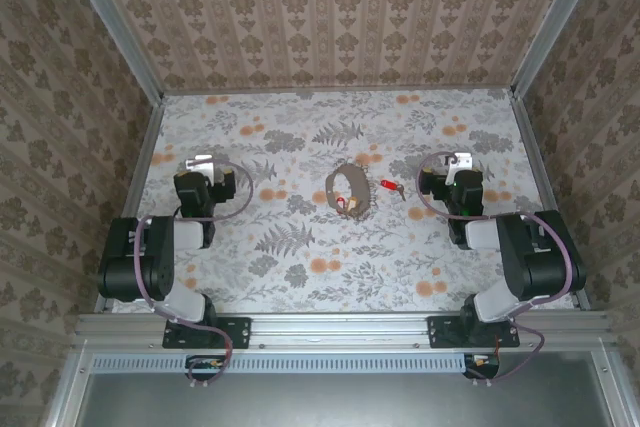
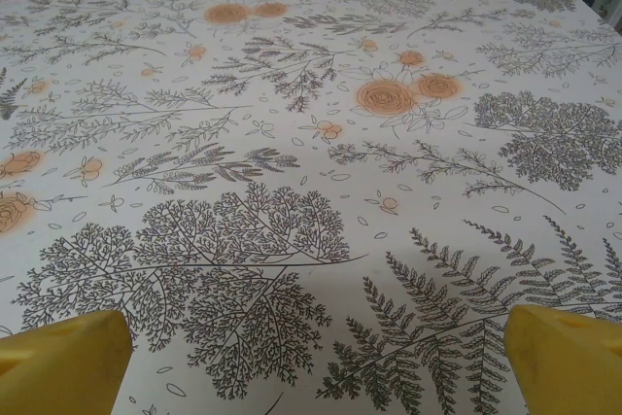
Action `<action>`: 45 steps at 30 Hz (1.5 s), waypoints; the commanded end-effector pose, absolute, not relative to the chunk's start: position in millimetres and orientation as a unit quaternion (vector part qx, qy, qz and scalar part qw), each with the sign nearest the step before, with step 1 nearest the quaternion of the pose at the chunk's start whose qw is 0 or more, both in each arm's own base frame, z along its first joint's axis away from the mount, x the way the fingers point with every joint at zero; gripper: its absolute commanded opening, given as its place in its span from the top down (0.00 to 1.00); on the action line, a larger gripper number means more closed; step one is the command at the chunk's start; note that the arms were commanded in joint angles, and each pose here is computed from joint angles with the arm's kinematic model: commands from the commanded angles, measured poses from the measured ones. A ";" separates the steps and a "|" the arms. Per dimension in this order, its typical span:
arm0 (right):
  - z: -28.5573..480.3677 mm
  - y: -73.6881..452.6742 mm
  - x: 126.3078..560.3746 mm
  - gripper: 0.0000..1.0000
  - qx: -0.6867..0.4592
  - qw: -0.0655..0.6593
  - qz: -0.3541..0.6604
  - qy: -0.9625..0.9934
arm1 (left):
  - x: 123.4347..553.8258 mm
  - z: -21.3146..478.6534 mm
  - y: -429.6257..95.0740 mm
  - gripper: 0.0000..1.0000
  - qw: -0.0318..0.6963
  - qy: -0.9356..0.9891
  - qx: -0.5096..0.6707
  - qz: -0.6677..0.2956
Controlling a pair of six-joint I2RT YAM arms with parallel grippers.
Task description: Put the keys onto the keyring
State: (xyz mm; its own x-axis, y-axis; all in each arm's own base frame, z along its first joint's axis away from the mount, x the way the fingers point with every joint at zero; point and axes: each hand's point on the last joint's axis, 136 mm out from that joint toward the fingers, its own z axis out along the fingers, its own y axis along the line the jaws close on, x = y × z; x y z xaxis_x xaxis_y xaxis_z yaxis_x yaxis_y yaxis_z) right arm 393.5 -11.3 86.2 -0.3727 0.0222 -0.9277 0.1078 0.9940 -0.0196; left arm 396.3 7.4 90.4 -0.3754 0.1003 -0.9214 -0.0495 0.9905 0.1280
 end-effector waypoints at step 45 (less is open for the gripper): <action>168.8 -15.2 378.5 0.00 0.118 0.525 -0.062 0.840 | 374.3 173.6 -63.6 0.00 0.530 0.847 0.044 -0.025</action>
